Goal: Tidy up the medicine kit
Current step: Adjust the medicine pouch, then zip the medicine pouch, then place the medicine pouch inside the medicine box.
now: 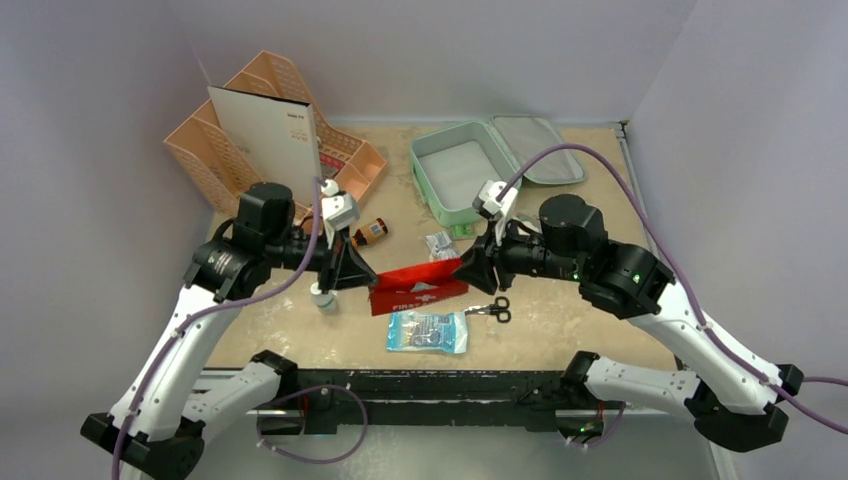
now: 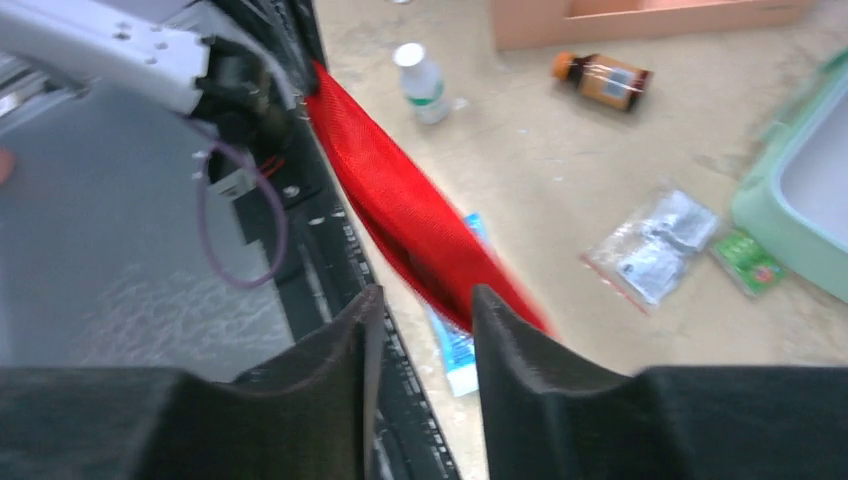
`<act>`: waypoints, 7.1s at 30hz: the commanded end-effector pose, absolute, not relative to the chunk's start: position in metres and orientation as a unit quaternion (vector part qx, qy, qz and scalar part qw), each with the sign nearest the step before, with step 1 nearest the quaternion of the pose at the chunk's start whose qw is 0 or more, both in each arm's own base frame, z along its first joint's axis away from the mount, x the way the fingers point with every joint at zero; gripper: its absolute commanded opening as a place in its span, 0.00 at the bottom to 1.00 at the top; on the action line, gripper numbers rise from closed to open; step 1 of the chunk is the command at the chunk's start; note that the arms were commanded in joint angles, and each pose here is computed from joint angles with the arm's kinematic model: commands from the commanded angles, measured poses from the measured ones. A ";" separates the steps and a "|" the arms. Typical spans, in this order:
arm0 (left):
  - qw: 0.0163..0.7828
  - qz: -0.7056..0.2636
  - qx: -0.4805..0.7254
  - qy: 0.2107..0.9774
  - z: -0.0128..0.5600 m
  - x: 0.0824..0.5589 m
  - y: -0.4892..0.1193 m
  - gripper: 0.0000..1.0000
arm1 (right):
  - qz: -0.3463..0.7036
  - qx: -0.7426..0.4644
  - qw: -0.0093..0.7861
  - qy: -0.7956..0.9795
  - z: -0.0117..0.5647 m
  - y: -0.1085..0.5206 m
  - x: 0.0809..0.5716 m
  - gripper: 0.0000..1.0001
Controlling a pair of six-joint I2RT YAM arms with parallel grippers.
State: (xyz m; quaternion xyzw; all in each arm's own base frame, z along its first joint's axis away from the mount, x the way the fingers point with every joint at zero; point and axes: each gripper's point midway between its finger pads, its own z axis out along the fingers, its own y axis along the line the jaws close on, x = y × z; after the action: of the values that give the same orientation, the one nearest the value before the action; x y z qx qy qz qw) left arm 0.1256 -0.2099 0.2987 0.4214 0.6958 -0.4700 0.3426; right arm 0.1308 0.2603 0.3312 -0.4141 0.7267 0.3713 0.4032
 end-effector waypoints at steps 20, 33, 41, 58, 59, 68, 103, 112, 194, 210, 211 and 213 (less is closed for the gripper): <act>0.391 -0.450 0.116 0.794 0.344 0.218 -0.216 0.00 | 0.441 -0.282 0.457 0.719 0.341 0.356 0.169 0.41; 0.398 -0.471 0.085 0.783 0.359 0.215 -0.216 0.00 | 0.457 -0.284 0.502 0.678 0.342 0.386 0.177 0.37; 0.398 -0.475 0.078 0.781 0.361 0.211 -0.214 0.00 | 0.456 -0.286 0.506 0.674 0.344 0.392 0.180 0.35; 0.397 -0.473 0.072 0.784 0.361 0.209 -0.212 0.00 | 0.430 -0.257 0.495 0.710 0.336 0.378 0.185 0.42; 0.394 -0.477 0.070 0.782 0.362 0.208 -0.213 0.00 | 0.438 -0.258 0.493 0.706 0.338 0.380 0.184 0.42; 0.390 -0.493 0.069 0.775 0.367 0.203 -0.215 0.00 | 0.468 -0.254 0.487 0.692 0.336 0.390 0.179 0.30; 0.345 -0.457 0.252 0.780 0.354 0.168 -0.213 0.00 | 0.427 -0.311 0.455 0.717 0.290 0.347 0.184 0.00; 0.318 -0.501 0.274 0.757 0.360 0.156 -0.224 0.00 | 0.416 -0.291 0.479 0.716 0.295 0.347 0.196 0.00; 0.229 -0.609 0.404 0.643 0.338 0.108 -0.233 0.00 | 0.591 -0.511 0.298 0.549 0.329 0.317 0.164 0.84; 0.238 -0.593 0.405 0.654 0.329 0.115 -0.233 0.00 | 0.633 -0.563 0.213 0.487 0.303 0.343 0.140 0.81; 0.239 -0.589 0.404 0.658 0.327 0.116 -0.233 0.00 | 0.636 -0.562 0.206 0.487 0.302 0.342 0.138 0.80; 0.244 -0.579 0.404 0.665 0.324 0.119 -0.232 0.00 | 0.640 -0.564 0.194 0.485 0.299 0.339 0.134 0.76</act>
State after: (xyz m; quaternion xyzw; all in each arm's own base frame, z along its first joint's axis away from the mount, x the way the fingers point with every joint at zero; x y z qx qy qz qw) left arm 0.1153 -0.2333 0.3259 0.3831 0.6718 -0.5961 0.2160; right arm 0.1480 0.3457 0.2835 -0.5451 0.5225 0.6233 0.2035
